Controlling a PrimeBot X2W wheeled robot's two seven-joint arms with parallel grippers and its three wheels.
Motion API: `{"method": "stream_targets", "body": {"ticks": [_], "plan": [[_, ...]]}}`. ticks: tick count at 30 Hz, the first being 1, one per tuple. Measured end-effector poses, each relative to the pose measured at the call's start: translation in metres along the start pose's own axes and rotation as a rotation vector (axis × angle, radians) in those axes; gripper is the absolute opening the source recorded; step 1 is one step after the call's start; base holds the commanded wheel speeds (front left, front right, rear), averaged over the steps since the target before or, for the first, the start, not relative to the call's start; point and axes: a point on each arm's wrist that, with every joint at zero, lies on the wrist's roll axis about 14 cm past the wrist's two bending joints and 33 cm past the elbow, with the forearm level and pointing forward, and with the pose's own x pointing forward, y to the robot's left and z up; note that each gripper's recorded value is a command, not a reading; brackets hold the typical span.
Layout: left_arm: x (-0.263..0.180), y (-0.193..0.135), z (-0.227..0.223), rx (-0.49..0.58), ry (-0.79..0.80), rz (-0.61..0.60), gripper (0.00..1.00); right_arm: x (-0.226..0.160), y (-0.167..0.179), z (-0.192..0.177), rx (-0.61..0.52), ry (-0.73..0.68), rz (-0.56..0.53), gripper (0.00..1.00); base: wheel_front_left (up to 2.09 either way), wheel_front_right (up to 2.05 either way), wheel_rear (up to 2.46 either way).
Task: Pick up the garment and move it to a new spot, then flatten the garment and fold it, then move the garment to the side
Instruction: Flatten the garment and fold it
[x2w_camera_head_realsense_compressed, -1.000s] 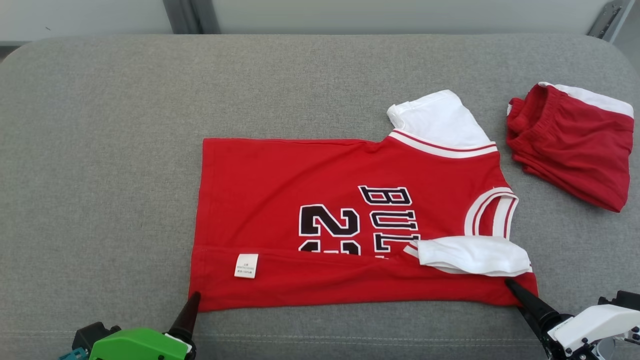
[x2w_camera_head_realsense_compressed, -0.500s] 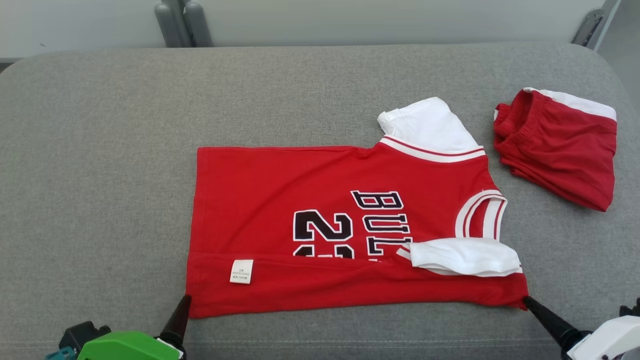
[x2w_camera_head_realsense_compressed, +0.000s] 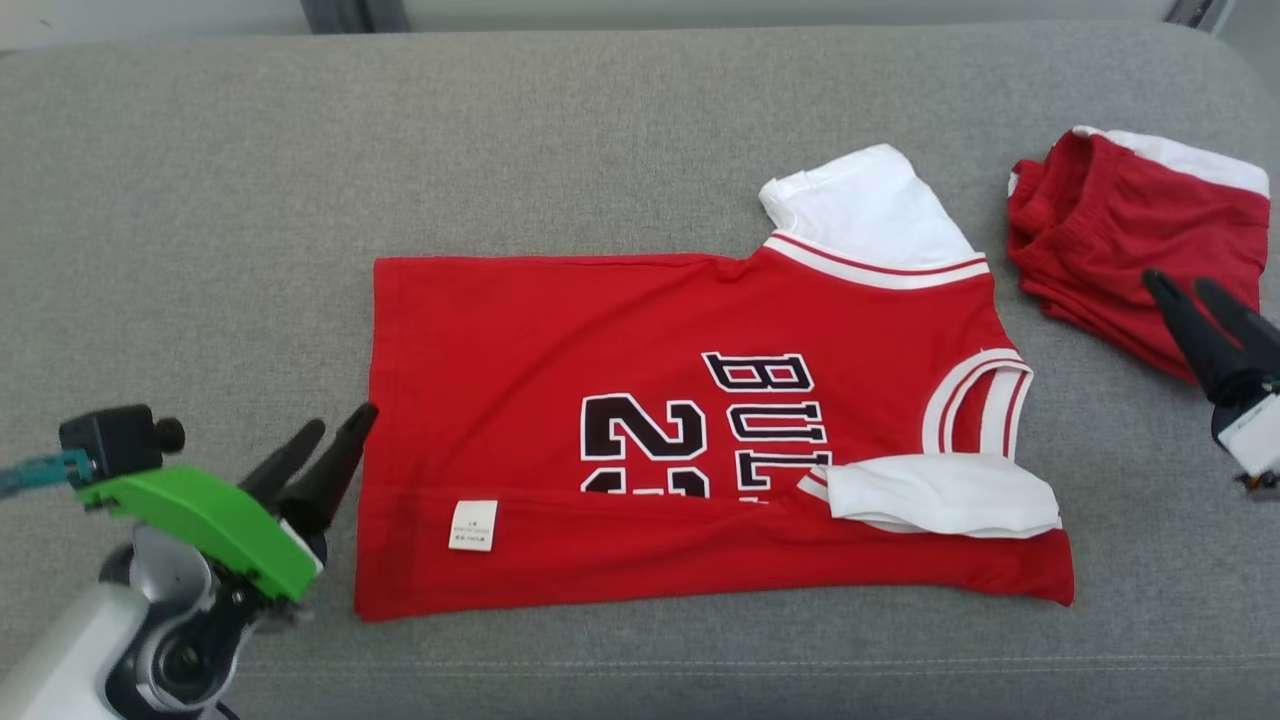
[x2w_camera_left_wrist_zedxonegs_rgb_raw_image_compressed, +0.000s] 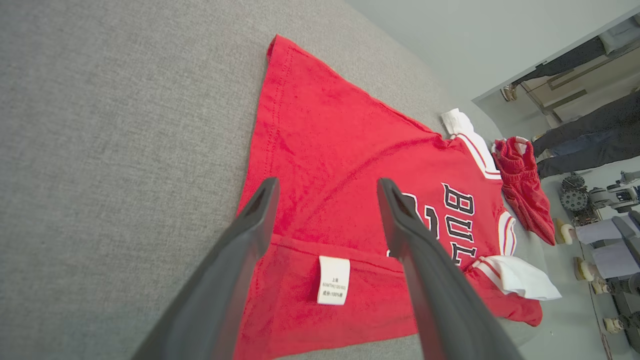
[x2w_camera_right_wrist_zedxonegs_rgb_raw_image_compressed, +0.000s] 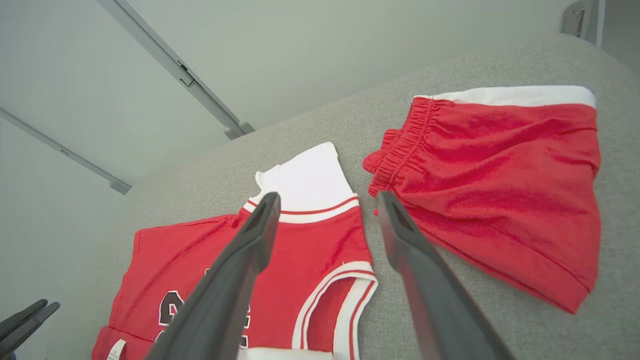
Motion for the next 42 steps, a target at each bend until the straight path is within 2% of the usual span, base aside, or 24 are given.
{"method": "stream_targets", "body": {"ticks": [4, 10, 16, 24, 30, 37, 42], "plan": [[0.020, -0.012, 0.026, 0.093, 0.038, -0.061, 1.00, 0.027, 0.010, 0.019, -0.095, 0.003, 0.031, 1.00, 0.00, 0.00, 0.00], [0.039, 0.002, 0.029, 0.160, 0.164, -0.057, 1.00, 0.068, 0.028, 0.020, -0.169, 0.070, 0.082, 1.00, 0.00, 0.00, 0.00], [0.063, 0.016, 0.033, 0.105, 0.240, -0.039, 1.00, 0.103, 0.015, 0.007, -0.232, 0.177, 0.052, 1.00, 0.00, 0.00, 0.00], [0.096, 0.024, 0.055, 0.054, 0.239, -0.049, 1.00, 0.144, 0.009, 0.005, -0.260, 0.239, 0.048, 1.00, 0.00, 0.00, 0.00], [0.117, 0.049, 0.046, -0.017, 0.293, -0.008, 1.00, 0.177, 0.012, -0.014, -0.260, 0.284, 0.067, 1.00, 0.00, 0.00, 0.00], [0.134, 0.059, 0.030, -0.090, 0.359, -0.005, 1.00, 0.195, -0.001, -0.049, -0.238, 0.373, 0.043, 1.00, 0.00, 0.00, 0.00], [0.137, 0.064, 0.026, -0.102, 0.398, -0.001, 1.00, 0.197, -0.003, -0.060, -0.234, 0.417, 0.035, 1.00, 0.00, 0.00, 0.00]]}}
